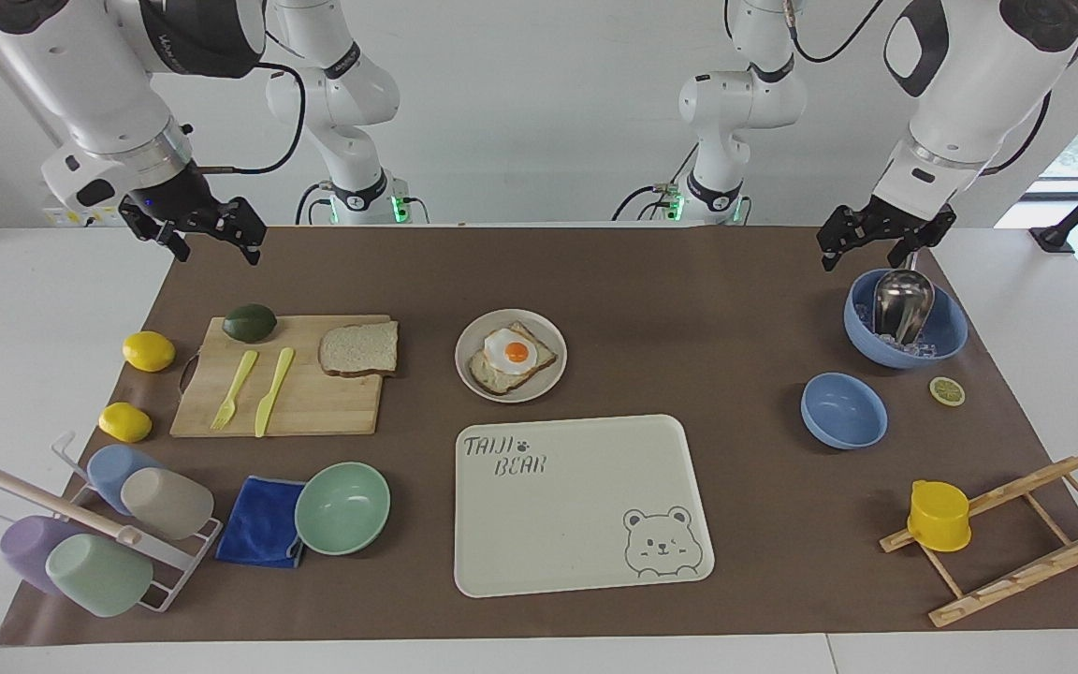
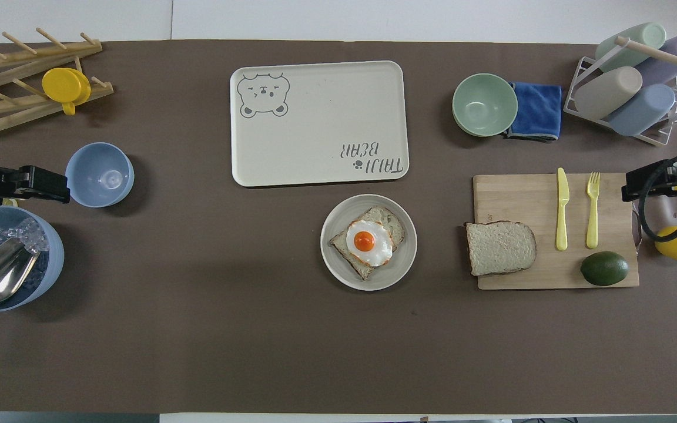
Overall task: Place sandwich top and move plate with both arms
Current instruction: 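Reach the right gripper toward the bread slice on the cutting board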
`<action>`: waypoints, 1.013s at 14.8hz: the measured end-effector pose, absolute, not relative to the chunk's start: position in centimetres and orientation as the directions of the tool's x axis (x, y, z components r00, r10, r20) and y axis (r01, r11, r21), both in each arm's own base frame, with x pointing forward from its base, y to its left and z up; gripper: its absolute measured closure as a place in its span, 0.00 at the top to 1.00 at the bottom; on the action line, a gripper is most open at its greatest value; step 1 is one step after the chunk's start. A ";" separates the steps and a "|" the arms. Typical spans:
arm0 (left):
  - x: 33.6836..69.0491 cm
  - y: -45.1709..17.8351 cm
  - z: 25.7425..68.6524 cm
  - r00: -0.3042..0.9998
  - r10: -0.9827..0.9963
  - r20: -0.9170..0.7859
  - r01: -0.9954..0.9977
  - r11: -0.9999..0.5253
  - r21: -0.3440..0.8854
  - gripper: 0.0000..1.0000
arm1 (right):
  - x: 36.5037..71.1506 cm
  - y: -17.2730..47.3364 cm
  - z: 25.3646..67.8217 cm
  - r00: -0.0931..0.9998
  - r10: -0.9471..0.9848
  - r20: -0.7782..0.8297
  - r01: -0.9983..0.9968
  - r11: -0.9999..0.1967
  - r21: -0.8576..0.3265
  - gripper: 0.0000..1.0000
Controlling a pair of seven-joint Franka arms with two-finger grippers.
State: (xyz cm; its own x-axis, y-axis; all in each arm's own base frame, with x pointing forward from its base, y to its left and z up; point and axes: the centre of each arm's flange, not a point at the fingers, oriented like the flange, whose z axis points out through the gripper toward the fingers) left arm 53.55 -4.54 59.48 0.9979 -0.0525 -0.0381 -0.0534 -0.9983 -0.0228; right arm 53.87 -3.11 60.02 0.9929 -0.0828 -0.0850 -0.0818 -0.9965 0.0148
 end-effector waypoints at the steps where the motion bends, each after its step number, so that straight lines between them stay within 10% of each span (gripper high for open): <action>1: 53.5 -4.5 59.5 0.998 -0.052 -0.038 -0.053 -0.998 -0.023 1.00 | 53.9 -3.1 60.0 0.993 -0.082 -0.085 -0.081 -0.997 0.015 1.00; 15: 53.5 -4.5 59.5 0.998 -0.052 -0.038 -0.053 -0.998 -0.023 1.00 | 53.8 -1.0 59.0 0.994 0.004 -0.112 0.009 -0.999 0.043 1.00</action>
State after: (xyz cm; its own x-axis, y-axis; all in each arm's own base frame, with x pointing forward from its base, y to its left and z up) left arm 53.55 -4.54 59.48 0.9979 -0.0525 -0.0381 -0.0534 -0.9983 -0.0228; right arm 53.84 -0.96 58.97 0.9938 0.0038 -0.1115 0.0087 -0.9990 0.0435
